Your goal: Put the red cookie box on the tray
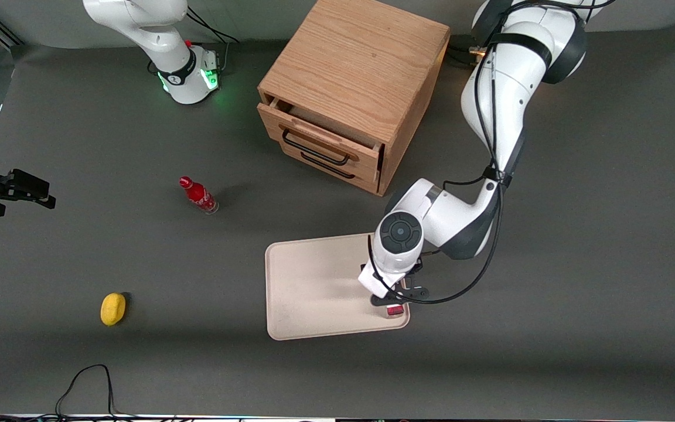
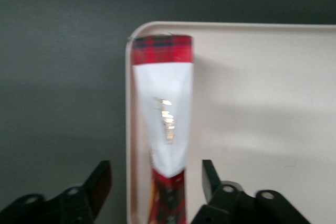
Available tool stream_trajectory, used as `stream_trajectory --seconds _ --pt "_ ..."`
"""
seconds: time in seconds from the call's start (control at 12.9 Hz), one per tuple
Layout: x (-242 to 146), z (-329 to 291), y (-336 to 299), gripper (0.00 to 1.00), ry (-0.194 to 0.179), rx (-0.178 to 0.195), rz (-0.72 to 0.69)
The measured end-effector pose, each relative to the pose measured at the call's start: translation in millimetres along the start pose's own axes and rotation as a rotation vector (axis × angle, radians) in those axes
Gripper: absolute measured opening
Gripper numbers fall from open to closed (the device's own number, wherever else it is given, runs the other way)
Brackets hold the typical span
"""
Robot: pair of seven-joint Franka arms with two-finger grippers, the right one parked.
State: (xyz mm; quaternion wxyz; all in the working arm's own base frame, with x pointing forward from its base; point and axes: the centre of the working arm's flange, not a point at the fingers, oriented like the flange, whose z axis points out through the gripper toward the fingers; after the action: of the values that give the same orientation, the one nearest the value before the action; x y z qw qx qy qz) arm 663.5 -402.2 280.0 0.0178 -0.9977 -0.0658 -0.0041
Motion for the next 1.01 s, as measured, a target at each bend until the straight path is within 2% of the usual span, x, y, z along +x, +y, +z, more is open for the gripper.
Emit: stream_trajectory --seconds 0.08,0.15,0.23,0.39,0.54,1.01 --pt "4 -22 -14 0.96 -0.022 0.027 0.024" --pt "8 -50 -31 1.00 -0.033 0.043 0.053" --pt "14 -84 -51 1.00 -0.029 0.047 0.080" --pt "18 -153 -103 1.00 -0.009 0.027 0.114" --pt "14 -196 -169 1.00 -0.012 0.014 0.143" --pt "-48 -241 -329 1.00 -0.050 0.054 0.127"
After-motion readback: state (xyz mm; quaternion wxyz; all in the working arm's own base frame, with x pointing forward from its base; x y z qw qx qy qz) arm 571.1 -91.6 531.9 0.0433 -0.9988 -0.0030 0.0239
